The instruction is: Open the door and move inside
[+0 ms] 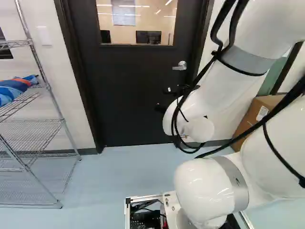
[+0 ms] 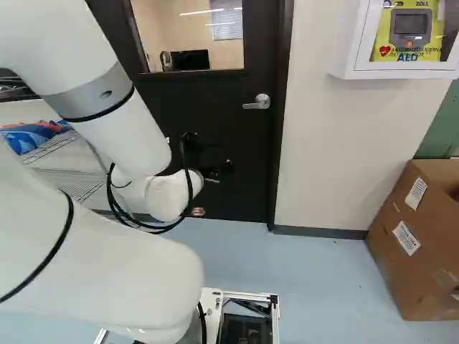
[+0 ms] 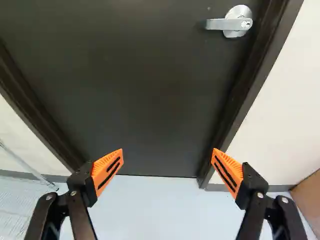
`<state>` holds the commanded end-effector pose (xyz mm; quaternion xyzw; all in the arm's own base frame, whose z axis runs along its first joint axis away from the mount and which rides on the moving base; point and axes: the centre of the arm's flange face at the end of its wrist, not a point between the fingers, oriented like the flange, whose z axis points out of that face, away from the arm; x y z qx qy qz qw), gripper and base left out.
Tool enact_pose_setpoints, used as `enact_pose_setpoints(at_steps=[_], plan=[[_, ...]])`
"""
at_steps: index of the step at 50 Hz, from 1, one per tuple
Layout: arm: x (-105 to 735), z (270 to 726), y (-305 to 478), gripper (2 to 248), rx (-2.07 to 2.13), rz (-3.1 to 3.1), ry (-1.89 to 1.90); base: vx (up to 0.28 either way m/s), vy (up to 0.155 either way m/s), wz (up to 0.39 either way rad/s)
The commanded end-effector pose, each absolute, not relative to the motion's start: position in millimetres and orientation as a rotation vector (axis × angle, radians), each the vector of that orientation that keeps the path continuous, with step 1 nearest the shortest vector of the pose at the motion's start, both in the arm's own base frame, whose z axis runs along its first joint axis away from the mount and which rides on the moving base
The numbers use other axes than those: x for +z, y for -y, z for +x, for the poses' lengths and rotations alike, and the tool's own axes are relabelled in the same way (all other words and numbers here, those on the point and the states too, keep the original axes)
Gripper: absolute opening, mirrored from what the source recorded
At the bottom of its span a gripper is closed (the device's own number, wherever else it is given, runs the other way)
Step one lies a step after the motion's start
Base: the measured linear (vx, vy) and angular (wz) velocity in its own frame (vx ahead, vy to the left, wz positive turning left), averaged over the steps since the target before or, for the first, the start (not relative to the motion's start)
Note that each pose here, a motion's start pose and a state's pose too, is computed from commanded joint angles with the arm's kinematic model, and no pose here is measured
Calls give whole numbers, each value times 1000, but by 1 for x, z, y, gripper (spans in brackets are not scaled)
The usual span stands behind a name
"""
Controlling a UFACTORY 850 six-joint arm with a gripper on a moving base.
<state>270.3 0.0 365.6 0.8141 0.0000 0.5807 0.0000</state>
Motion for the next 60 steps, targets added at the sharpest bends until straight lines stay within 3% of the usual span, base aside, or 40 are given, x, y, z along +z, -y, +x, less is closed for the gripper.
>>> enact_pose_setpoints(at_steps=[28, 60], plan=[[366, 270, 0, 247, 1824, 2558, 0, 73, -38, -200], [366, 273, 0, 247, 1823, 2558, 0, 14, -1, -8]])
